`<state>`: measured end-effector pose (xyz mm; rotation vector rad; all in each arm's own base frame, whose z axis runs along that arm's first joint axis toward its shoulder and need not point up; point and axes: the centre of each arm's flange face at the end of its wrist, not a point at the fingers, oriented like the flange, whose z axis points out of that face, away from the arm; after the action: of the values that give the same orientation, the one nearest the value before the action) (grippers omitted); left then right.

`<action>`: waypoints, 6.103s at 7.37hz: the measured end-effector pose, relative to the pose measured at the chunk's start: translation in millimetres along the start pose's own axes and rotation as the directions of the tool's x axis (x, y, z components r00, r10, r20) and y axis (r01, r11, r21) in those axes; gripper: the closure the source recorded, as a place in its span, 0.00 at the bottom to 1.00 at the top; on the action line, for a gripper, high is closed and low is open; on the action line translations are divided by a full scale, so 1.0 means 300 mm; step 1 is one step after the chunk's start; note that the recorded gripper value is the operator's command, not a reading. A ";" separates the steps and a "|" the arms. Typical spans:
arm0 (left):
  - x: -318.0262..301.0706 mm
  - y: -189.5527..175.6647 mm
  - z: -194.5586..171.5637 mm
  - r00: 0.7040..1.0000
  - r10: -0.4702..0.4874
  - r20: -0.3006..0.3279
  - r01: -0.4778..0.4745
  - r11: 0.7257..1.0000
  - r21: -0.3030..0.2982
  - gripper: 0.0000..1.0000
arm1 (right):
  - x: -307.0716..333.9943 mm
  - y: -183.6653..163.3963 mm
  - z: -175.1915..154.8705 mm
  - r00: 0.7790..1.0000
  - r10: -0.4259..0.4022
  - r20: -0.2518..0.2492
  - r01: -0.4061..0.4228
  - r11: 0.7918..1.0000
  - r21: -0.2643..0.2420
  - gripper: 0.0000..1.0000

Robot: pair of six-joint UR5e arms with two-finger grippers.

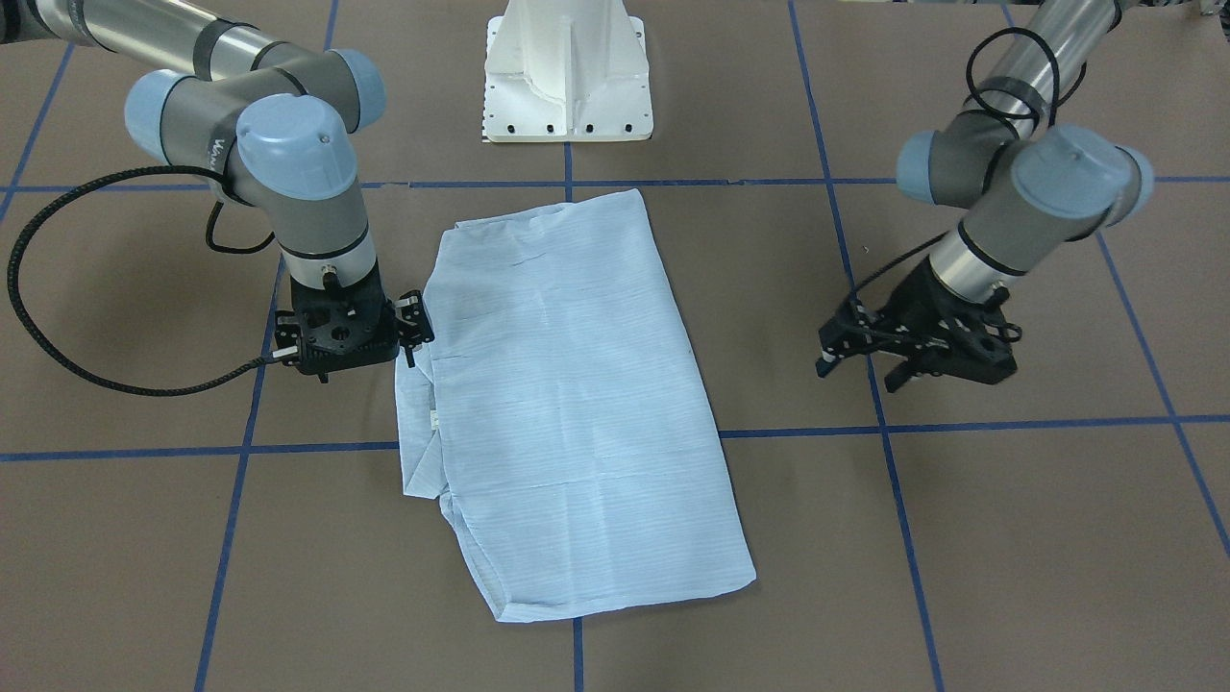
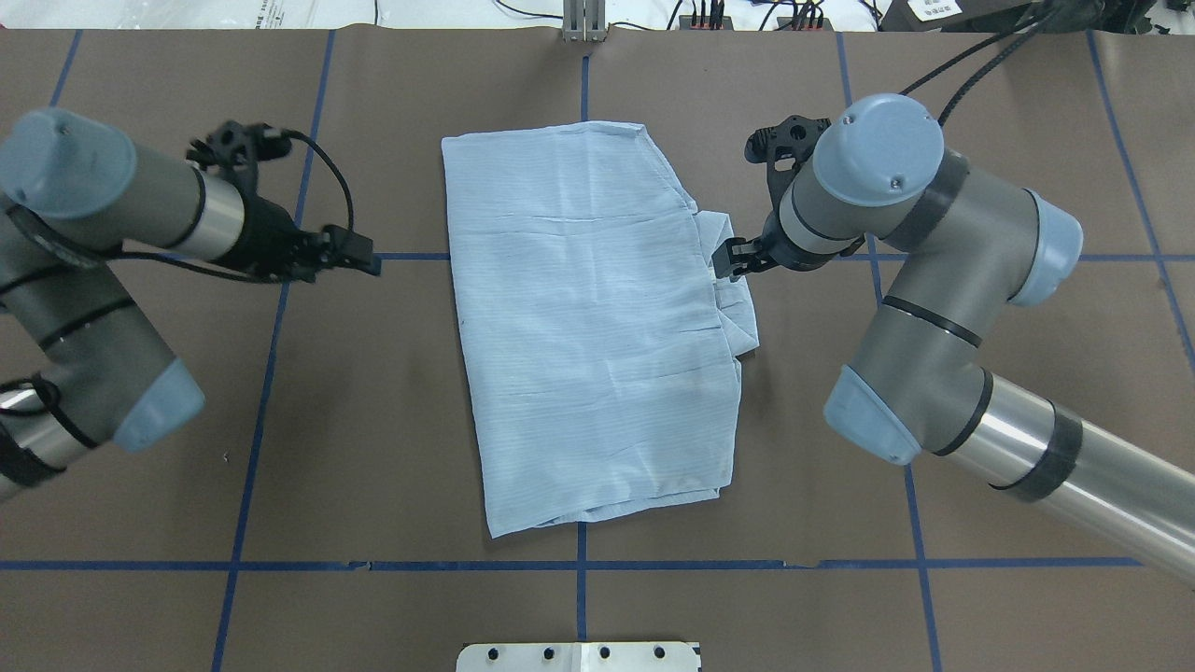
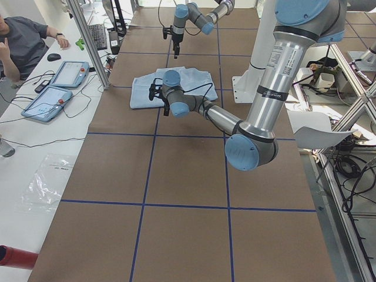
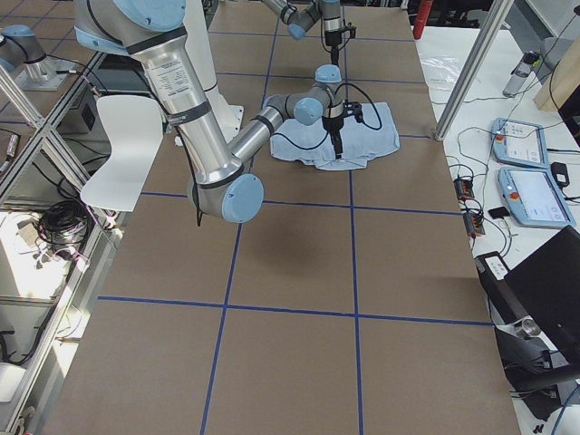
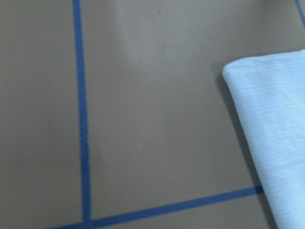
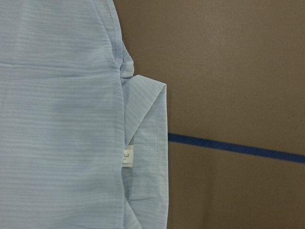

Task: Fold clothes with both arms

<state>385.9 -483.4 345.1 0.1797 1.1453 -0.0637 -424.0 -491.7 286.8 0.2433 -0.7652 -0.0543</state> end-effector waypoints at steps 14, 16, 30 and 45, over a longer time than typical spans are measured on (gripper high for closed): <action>0.508 0.728 0.333 0.968 -0.180 0.176 0.202 0.973 -0.114 0.35 | -0.043 0.103 -0.039 0.997 0.052 0.063 -0.051 0.999 -0.007 0.00; 0.516 0.745 0.338 0.969 -0.175 0.175 0.198 0.973 -0.122 0.61 | -0.043 0.103 -0.039 0.997 0.053 0.063 -0.052 0.999 -0.007 0.00; 0.527 0.744 0.317 0.958 -0.230 0.169 0.250 0.962 -0.110 1.00 | -0.422 0.727 0.107 0.688 0.726 0.017 -0.725 0.688 -0.046 0.08; 0.532 0.745 0.315 0.958 -0.232 0.166 0.252 0.961 -0.111 1.00 | -0.490 0.746 0.188 0.669 0.741 -0.058 -0.740 0.672 0.035 0.19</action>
<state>568.6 -273.4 262.0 -0.0828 1.0106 -0.2160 -577.9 -265.5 279.2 -0.0793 -0.7486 0.7426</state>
